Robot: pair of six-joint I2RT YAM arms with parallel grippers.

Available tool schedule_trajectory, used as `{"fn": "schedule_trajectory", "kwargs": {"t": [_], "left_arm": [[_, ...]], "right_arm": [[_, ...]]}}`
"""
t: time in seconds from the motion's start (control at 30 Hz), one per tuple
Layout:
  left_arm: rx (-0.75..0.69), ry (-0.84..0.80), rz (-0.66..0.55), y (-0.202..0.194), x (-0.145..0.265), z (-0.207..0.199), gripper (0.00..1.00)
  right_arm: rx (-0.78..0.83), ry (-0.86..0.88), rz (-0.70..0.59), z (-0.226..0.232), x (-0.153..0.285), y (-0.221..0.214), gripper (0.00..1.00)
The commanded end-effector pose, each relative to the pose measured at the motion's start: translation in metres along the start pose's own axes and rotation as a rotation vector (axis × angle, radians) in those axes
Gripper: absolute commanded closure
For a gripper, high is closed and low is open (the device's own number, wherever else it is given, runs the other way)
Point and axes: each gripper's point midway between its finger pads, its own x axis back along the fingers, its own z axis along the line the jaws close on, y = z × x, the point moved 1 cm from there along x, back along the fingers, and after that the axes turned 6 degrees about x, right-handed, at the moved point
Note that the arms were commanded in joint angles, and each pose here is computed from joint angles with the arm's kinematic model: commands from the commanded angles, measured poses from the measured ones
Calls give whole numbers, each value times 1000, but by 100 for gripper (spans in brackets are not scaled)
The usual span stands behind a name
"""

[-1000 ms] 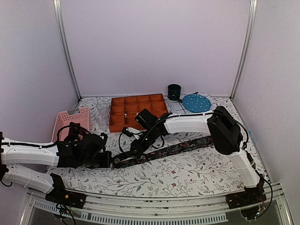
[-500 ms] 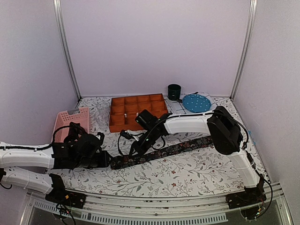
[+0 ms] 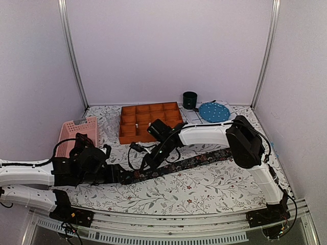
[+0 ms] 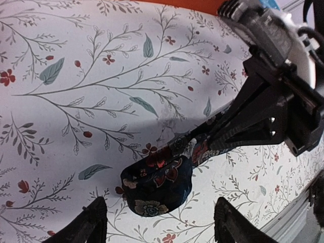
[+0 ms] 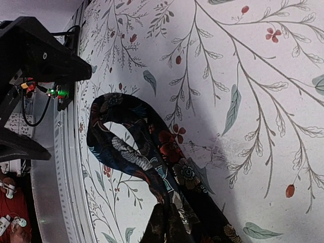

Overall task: Roll the ties
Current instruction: Flatten out the tie at the center of the board.

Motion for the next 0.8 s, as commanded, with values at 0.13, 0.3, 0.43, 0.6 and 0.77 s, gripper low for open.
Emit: {"fn": "schedule_trajectory", "kwargs": {"t": [0.13,0.3,0.43,0.6,0.77], "left_arm": [[-7,-27,84,-23,-11,-1,29],[0,-26,88,-25,-13,0,28],[10,15,75,-24,-13,9,29],[32,23,48,-20,-7,12,29],[55,37,29,-18,-1,18,27]], "right_arm": [[-5,22,7,1,-13,8,100],[-12,27,20,0,-21,5,100],[-21,27,36,-2,-28,0,100],[-34,38,45,-3,-37,-1,99],[-53,38,66,-6,-48,-3,79]]}}
